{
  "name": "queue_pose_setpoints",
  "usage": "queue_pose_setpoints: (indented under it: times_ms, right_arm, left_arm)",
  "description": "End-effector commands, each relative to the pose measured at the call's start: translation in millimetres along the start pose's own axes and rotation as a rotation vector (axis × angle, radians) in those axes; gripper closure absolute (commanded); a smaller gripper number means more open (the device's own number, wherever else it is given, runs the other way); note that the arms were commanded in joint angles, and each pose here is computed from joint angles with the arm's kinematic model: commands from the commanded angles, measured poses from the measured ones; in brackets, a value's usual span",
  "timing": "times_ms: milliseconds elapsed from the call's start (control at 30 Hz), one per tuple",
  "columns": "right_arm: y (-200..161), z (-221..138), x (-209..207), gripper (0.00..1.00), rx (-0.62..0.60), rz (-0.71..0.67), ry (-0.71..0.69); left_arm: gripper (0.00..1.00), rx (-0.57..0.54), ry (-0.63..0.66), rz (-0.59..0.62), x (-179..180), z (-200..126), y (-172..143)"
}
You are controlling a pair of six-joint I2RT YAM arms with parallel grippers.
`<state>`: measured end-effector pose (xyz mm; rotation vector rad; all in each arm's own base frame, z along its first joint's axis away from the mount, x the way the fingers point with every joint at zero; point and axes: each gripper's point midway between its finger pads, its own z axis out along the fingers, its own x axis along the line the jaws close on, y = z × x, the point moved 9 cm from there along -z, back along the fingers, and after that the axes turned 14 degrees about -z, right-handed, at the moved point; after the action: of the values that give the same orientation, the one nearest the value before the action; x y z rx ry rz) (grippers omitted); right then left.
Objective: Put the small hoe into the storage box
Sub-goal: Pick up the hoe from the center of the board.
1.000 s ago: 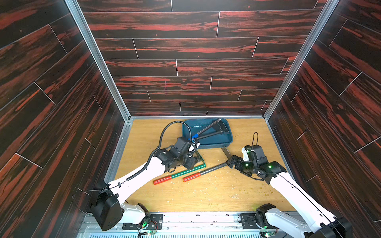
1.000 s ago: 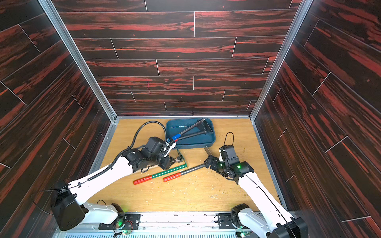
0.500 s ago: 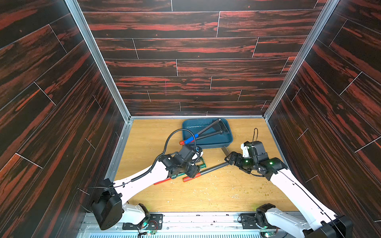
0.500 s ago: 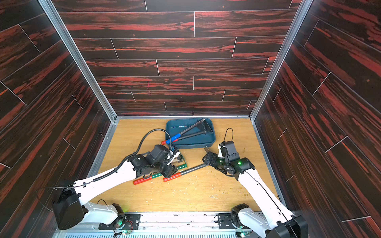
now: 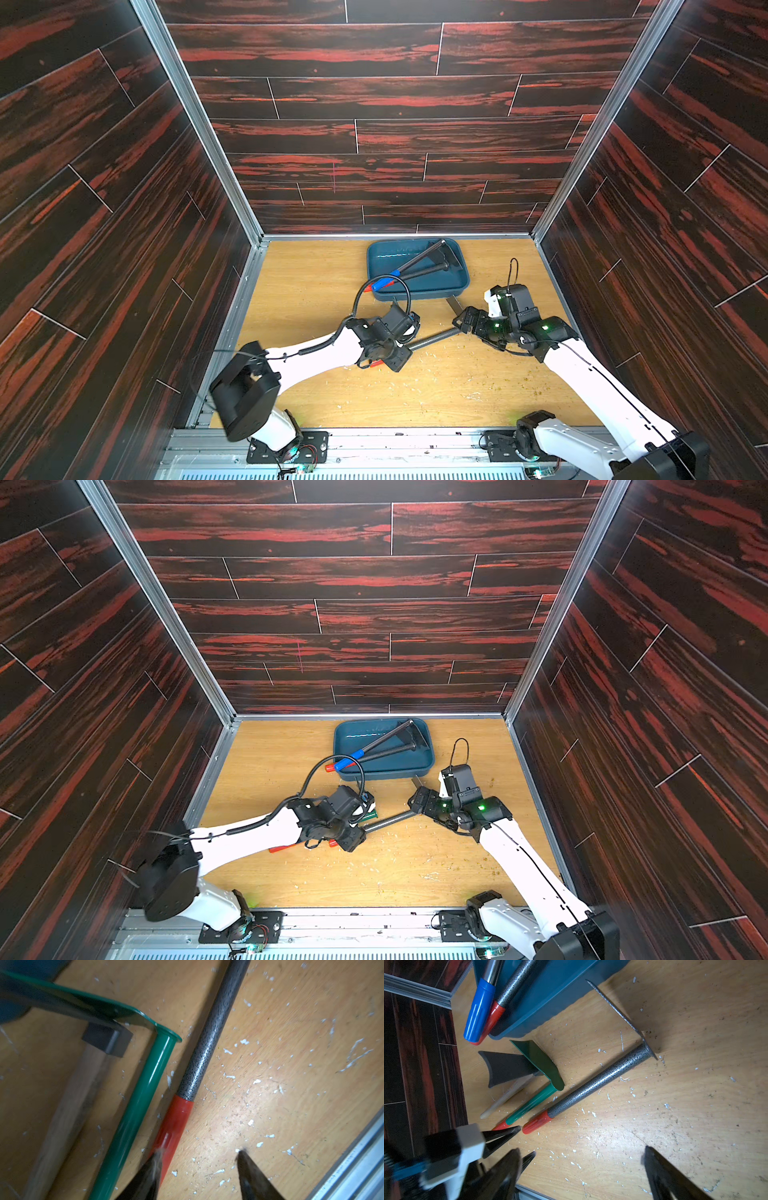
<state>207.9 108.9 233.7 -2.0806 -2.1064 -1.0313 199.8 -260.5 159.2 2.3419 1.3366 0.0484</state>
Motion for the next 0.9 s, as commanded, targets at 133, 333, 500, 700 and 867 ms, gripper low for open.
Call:
queue_pose_setpoints:
  times_ms: [133, 333, 500, 700, 867]
  right_arm:
    - [0, -6, 3, 0.05, 0.003, -0.023, 0.012]
    - [1, -6, 3, 0.05, 0.004, -0.027, 0.011]
    - [1, -8, 3, 0.05, -0.005, -0.031, 0.01]
    - [0, -7, 2, 0.05, -0.005, -0.031, 0.008]
    - [-2, -4, 0, 0.05, -0.002, -0.028, 0.003]
  left_arm:
    - [0.39, 0.022, 0.028, 0.017, -2, 8, 4]
    - [0.4, 0.075, 0.033, 0.043, -2, 21, 3]
    - [0.4, 0.098, 0.061, 0.059, 0, 32, 5]
    - [0.4, 0.095, 0.066, 0.063, 2, 34, 11]
    - [0.41, 0.085, 0.078, 0.073, 0, 28, 18]
